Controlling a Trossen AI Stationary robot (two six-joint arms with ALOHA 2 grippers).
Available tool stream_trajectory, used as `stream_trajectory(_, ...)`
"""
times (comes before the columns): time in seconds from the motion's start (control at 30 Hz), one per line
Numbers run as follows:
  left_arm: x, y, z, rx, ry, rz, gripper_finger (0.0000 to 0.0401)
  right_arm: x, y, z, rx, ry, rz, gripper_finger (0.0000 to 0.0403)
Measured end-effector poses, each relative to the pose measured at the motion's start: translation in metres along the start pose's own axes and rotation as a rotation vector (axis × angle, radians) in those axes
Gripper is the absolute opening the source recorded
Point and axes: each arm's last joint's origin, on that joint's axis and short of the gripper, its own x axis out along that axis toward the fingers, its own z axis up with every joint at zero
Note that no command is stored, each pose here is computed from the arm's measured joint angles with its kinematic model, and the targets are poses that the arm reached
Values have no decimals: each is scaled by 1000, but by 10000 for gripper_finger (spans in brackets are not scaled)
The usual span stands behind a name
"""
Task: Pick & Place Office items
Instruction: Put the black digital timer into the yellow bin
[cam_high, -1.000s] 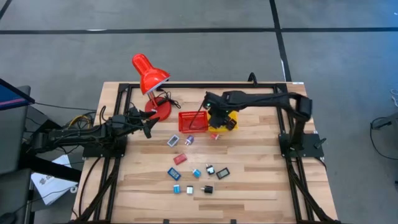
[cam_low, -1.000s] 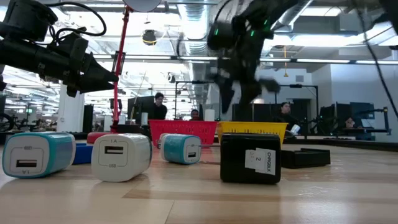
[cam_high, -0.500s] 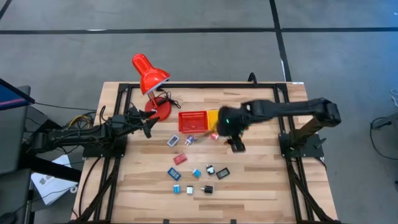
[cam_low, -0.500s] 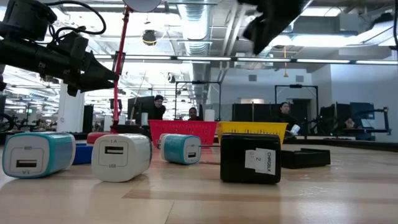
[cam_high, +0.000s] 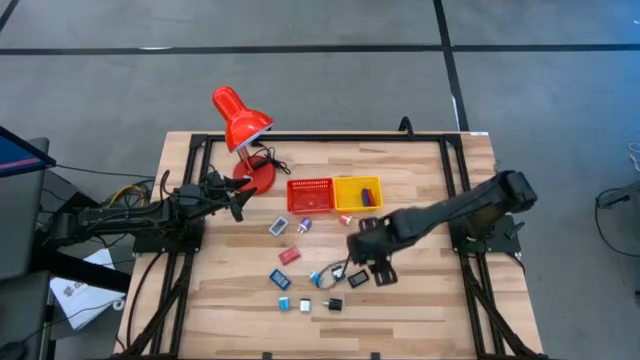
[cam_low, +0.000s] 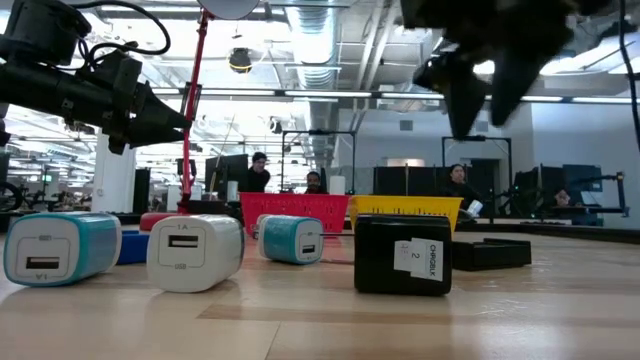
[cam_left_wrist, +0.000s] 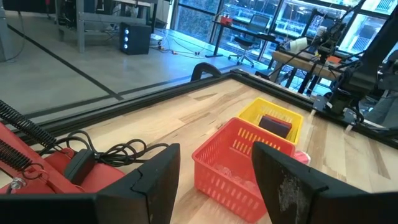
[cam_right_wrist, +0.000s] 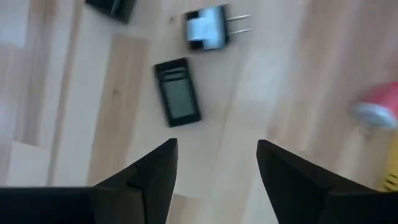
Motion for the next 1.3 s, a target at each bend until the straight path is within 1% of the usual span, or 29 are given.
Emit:
stream_trajectory(0.17,0,0,0,0,0,0,195,39,19,9,-46,50,17,218)
stream_trajectory(0.27,0,0,0,0,0,0,195,62,26,11,-63,85,2,214)
stream_trajectory(0.33,0,0,0,0,0,0,195,72,30,10,-56,110,-21,206)
stream_trajectory(0.4,0,0,-1,2,5,1,195,77,32,10,-58,115,-20,197)
stream_trajectory(0.47,0,0,-1,2,5,2,195,78,34,12,-64,102,-9,187)
stream_trajectory(0.57,0,0,-1,2,7,1,195,78,35,15,-114,72,-4,173)
stream_trajectory(0.67,0,0,-1,2,7,1,195,78,35,15,-166,72,-7,161)
stream_trajectory(0.9,0,0,-1,3,7,2,195,79,35,15,-229,57,-4,139)
stream_trajectory(1.07,0,0,-1,2,7,2,195,84,34,13,-230,40,-3,133)
stream_trajectory(1.3,0,0,-1,2,7,2,195,85,34,13,-230,38,2,136)
